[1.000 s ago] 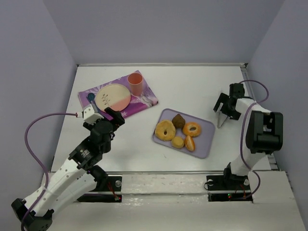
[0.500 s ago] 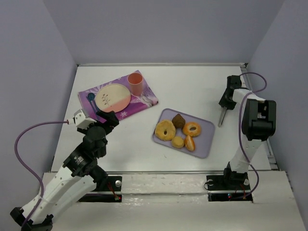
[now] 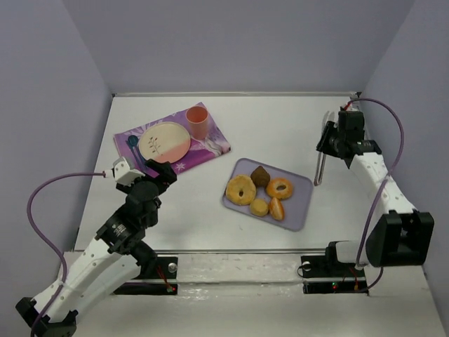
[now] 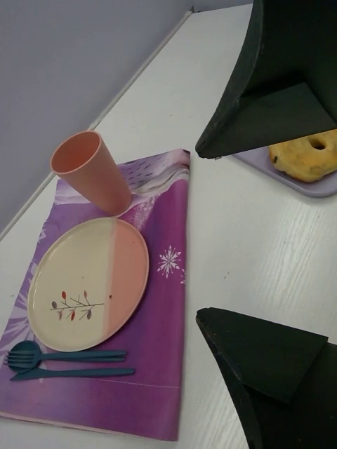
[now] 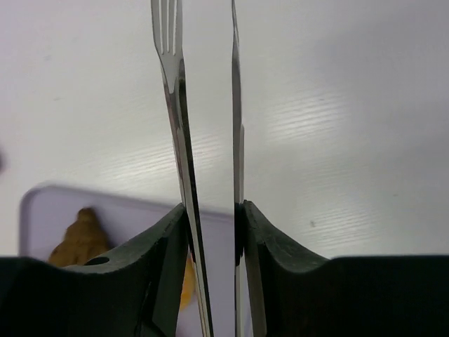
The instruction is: Place the bread
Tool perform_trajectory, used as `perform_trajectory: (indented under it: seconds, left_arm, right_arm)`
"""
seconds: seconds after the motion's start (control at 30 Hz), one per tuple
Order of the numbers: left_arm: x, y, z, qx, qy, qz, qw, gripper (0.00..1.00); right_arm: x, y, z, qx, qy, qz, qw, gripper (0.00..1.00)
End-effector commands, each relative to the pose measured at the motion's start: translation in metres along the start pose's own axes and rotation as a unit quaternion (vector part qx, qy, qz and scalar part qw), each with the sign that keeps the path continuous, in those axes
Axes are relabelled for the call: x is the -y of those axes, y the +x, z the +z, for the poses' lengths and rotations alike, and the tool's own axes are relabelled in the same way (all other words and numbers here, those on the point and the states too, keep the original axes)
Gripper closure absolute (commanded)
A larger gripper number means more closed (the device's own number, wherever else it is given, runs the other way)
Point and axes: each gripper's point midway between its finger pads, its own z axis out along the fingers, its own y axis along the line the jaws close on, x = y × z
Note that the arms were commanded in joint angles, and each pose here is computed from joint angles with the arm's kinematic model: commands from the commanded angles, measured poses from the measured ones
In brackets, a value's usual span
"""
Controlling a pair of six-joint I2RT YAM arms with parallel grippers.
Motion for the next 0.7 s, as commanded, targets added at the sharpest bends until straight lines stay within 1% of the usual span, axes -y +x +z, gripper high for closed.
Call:
perform_trajectory:
  seconds: [0.0, 0.07, 0.13, 0.17, 0.23, 0.3, 0.4, 0.47, 0.53, 0.6, 0.63, 0.67]
  left_arm:
    - [0.008, -0.003, 0.008, 0.017, 0.001, -0.01, 1.0, 0.01]
    - [0.013, 0.0, 0.01, 0.01, 0.008, -0.004, 1.0, 0.01]
    - [0.016, 0.004, 0.012, 0.005, 0.012, 0.0, 1.0, 0.01]
    - [0.018, 0.007, 0.014, 0.002, 0.012, 0.002, 1.0, 0.01]
    - [0.021, 0.01, 0.016, -0.006, 0.014, 0.01, 1.0, 0.01]
    - [0.022, 0.013, 0.02, -0.015, 0.007, 0.019, 1.0, 0.01]
    - [0.026, 0.017, 0.025, -0.028, 0.002, 0.03, 0.999, 0.01]
    - [0.03, 0.021, 0.026, -0.039, 0.007, 0.038, 0.999, 0.01]
    - [0.032, 0.025, 0.028, -0.045, 0.008, 0.044, 0.998, 0.01]
    - [0.033, 0.025, 0.03, -0.048, 0.006, 0.047, 0.998, 0.01]
    - [0.033, 0.026, 0.03, -0.049, 0.006, 0.05, 0.998, 0.01]
    - [0.034, 0.026, 0.03, -0.05, 0.008, 0.05, 0.997, 0.01]
  right_arm:
    - [-0.053, 0.046, -0.049, -0.032, -0.105, -0.064, 0.992, 0.57]
    - [-0.06, 0.063, -0.071, -0.041, -0.12, -0.079, 0.989, 0.57]
    - [-0.059, 0.072, -0.086, -0.05, -0.129, -0.072, 0.988, 0.57]
    - [-0.064, 0.073, -0.101, -0.038, -0.15, -0.07, 0.985, 0.57]
    - [-0.07, 0.087, -0.116, -0.052, -0.19, -0.062, 0.978, 0.57]
    - [-0.079, 0.093, -0.141, -0.051, -0.243, -0.067, 0.966, 0.54]
    - [-0.078, 0.116, -0.162, -0.105, -0.265, -0.091, 0.954, 0.5]
    - [-0.07, 0.13, -0.173, -0.146, -0.259, -0.095, 0.95, 0.49]
    - [-0.066, 0.151, -0.183, -0.201, -0.268, -0.1, 0.937, 0.48]
    - [-0.061, 0.162, -0.191, -0.229, -0.264, -0.103, 0.931, 0.46]
    - [-0.06, 0.162, -0.19, -0.228, -0.262, -0.104, 0.932, 0.46]
    - [-0.055, 0.168, -0.195, -0.246, -0.255, -0.104, 0.929, 0.45]
